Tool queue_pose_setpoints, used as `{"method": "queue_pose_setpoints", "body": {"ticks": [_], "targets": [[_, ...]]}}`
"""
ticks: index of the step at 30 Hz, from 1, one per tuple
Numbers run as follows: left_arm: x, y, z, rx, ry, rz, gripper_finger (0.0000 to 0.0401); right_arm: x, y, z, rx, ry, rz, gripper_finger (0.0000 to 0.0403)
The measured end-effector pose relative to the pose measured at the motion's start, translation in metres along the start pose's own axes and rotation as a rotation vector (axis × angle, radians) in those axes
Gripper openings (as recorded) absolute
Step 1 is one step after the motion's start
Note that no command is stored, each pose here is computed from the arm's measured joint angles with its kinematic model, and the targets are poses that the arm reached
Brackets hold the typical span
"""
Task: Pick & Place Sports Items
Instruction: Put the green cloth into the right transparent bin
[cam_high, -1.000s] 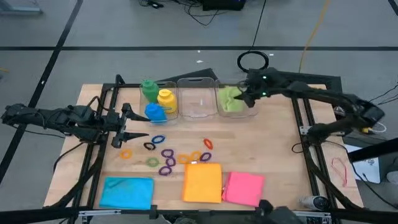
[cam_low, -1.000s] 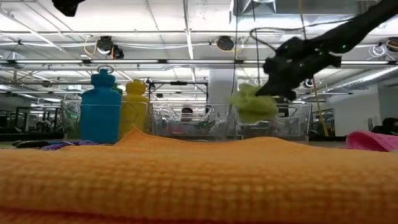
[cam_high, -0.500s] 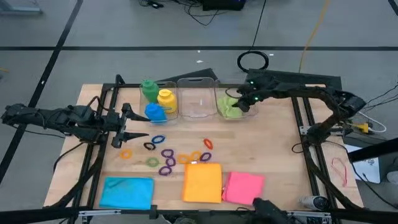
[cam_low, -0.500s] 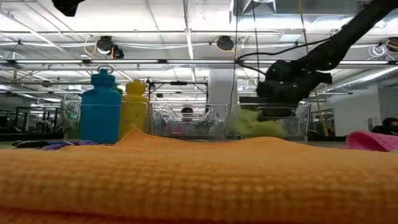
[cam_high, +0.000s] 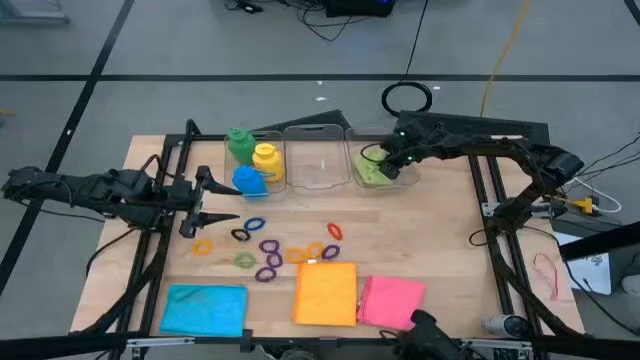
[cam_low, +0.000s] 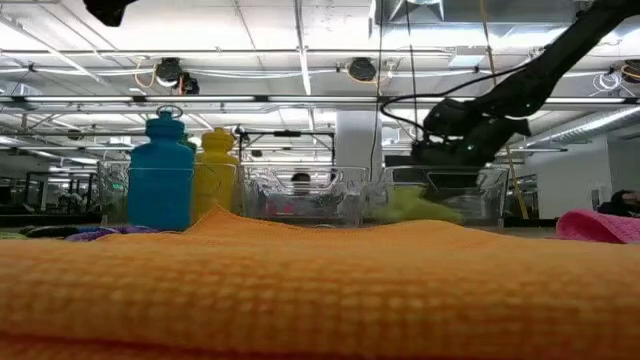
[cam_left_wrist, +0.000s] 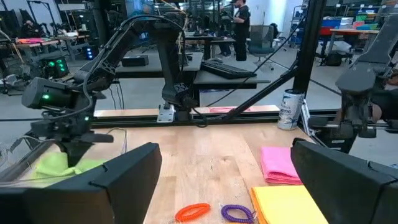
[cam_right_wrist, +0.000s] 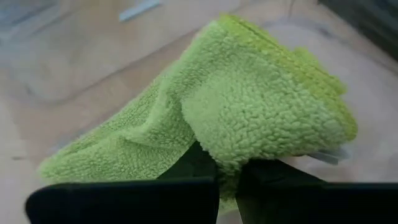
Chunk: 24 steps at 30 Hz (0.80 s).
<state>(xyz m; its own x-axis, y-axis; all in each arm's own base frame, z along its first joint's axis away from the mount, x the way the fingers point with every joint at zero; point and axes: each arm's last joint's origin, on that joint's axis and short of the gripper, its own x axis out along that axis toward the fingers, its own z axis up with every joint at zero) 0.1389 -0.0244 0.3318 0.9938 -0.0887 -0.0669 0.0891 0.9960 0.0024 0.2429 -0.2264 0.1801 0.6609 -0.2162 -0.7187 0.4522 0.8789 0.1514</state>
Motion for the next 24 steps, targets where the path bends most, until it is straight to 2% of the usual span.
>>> {"method": "queue_pose_setpoints", "body": {"ticks": [8, 11, 16, 24], "targets": [[0.0, 0.0, 0.0, 0.0, 0.0, 0.0, 0.0296, -0.0001, -0.0006, 0.0043, -0.012, -0.043, -0.008, 0.0001], [0.0001, 0.0, -0.0001, 0.0, 0.001, 0.0, 0.0296, -0.0001, -0.0006, 0.0042, -0.02, -0.042, -0.008, 0.0013], [0.0, 0.0, 0.0, 0.0, 0.0, 0.0, 0.0296, -0.0002, -0.0006, 0.0041, -0.077, -0.039, -0.015, 0.0066], [0.0, 0.0001, 0.0, 0.0, 0.0, 0.0, 0.0296, 0.0018, 0.0027, 0.0066, -0.186, -0.023, -0.196, 0.0155]]}}
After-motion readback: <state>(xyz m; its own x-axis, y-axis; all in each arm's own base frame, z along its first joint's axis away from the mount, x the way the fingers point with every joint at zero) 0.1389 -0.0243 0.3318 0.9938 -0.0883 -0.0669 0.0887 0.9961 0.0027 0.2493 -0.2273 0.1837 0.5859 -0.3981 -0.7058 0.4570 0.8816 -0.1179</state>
